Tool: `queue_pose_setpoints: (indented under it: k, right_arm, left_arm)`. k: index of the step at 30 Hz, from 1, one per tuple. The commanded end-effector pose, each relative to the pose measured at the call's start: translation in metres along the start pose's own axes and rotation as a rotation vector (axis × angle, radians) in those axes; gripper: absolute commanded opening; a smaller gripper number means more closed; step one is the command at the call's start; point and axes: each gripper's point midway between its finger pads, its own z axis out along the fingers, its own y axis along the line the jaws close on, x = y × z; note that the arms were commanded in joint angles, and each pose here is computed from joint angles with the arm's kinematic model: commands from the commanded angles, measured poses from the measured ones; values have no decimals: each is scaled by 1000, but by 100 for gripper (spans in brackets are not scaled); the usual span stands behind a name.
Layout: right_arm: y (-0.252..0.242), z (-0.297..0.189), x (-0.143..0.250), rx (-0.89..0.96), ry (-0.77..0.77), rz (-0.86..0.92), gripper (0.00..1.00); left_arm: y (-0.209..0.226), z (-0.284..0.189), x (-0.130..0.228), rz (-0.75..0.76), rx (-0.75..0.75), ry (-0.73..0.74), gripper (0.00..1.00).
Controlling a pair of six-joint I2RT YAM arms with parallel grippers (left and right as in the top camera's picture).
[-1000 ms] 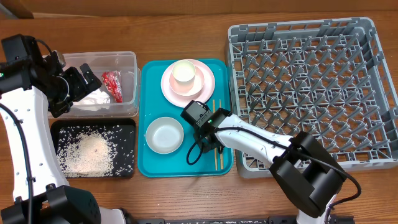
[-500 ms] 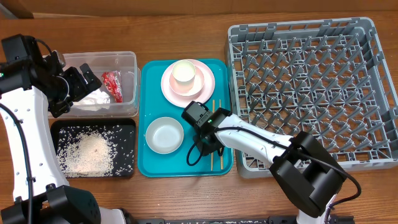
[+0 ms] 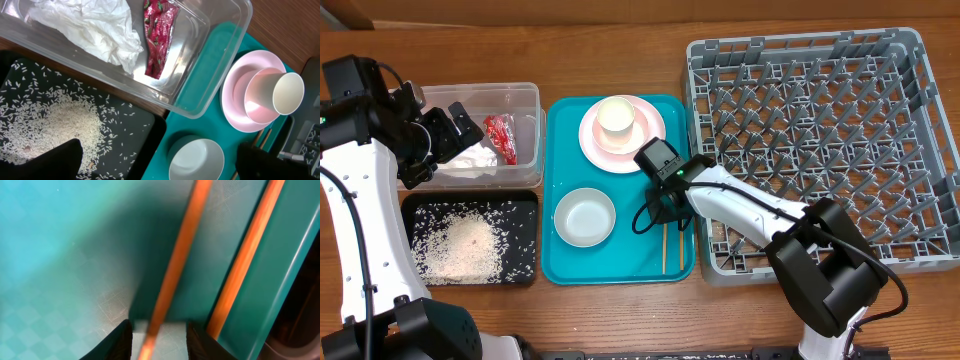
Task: Sort waste into correct bins and load items into the dishwasher
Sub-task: 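Lower the right gripper and close it on one wooden chopstick, then lift the chopstick and carry it right over the grey dish rack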
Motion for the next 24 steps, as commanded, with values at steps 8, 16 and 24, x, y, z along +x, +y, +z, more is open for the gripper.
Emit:
queue_pose_setpoints:
  k: [8,16,24]
  right_arm:
    - [-1,10,4,5,28,31,26]
    - [0,10,6,4,33,56,21]
    - [-1,27,9,15,54,76,18]
  left_arm:
    - [-2,-9,-4,19,1,-31,100]
    - [-2,-9,-4,19,1,-31,100]
    - [-2,-9,-4,19,1,-31,100]
